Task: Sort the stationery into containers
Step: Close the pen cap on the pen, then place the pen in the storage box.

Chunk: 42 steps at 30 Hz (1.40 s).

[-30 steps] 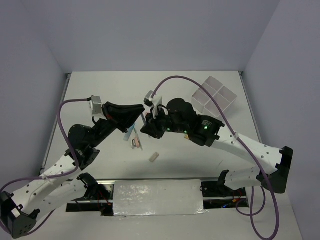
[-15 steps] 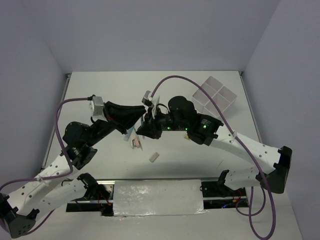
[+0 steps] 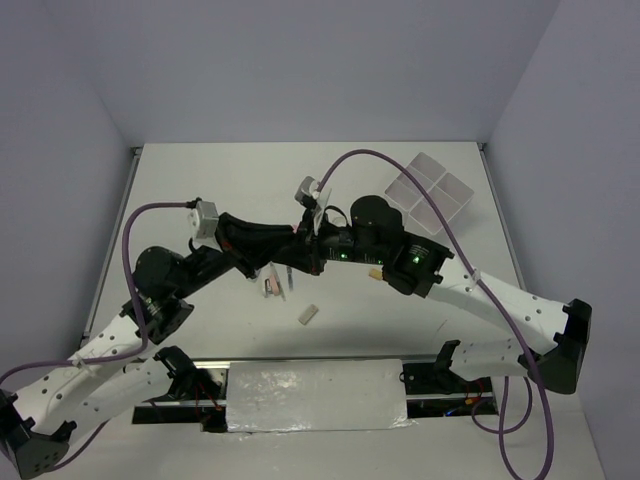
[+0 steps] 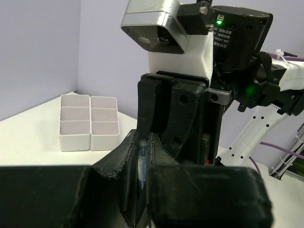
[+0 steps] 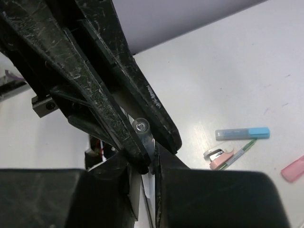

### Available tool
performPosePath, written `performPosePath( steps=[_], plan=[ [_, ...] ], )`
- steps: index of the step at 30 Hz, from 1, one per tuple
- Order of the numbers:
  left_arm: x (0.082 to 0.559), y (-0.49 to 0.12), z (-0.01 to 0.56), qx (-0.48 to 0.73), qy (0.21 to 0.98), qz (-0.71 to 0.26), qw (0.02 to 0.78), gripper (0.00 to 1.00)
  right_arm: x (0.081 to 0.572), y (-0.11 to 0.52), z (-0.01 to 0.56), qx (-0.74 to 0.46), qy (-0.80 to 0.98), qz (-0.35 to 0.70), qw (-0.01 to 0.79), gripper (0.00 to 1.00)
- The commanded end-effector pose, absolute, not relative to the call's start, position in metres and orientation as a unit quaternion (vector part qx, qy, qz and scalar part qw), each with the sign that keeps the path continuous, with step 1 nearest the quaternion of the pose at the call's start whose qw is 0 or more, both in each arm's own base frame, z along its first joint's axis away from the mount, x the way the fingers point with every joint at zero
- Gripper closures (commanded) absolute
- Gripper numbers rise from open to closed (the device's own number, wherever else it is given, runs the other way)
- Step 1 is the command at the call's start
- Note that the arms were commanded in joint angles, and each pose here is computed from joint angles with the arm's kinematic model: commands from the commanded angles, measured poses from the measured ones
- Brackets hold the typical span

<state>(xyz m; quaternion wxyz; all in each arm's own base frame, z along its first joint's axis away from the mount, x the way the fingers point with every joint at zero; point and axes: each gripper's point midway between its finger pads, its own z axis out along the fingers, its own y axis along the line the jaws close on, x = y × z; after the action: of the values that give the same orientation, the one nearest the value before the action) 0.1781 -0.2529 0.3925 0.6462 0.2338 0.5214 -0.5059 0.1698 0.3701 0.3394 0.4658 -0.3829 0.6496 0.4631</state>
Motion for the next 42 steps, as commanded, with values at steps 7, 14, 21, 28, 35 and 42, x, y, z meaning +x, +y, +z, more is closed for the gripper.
performPosePath(
  steps=[7, 14, 21, 28, 35, 42],
  plan=[
    [0.146, -0.263, 0.382, 0.282, 0.521, -0.541, 0.596, 1.00, 0.204, 0.357, 0.391, -0.307, 0.613, 0.458, 0.567, 0.72],
    [0.165, -0.255, 0.376, 0.239, 0.571, -0.508, 0.599, 0.15, 0.222, 0.344, 0.373, -0.274, 0.640, 0.417, 0.584, 1.00],
    [0.227, -0.177, 0.377, -0.015, 0.714, -0.338, 0.613, 0.01, 0.286, 0.285, 0.342, -0.189, 0.676, 0.319, 0.637, 1.00],
    [0.225, -0.151, 0.333, -0.009, 0.822, -0.206, 0.530, 0.01, 0.398, 0.147, 0.353, -0.036, 0.638, 0.061, 0.767, 1.00],
    [0.203, -0.133, 0.269, 0.080, 0.865, -0.136, 0.477, 0.01, 0.499, 0.058, 0.346, -0.003, 0.655, -0.034, 0.755, 1.00],
    [0.192, -0.120, 0.251, 0.075, 0.844, -0.151, 0.509, 0.01, 0.542, 0.012, 0.325, 0.001, 0.669, -0.062, 0.740, 1.00]
  ],
)
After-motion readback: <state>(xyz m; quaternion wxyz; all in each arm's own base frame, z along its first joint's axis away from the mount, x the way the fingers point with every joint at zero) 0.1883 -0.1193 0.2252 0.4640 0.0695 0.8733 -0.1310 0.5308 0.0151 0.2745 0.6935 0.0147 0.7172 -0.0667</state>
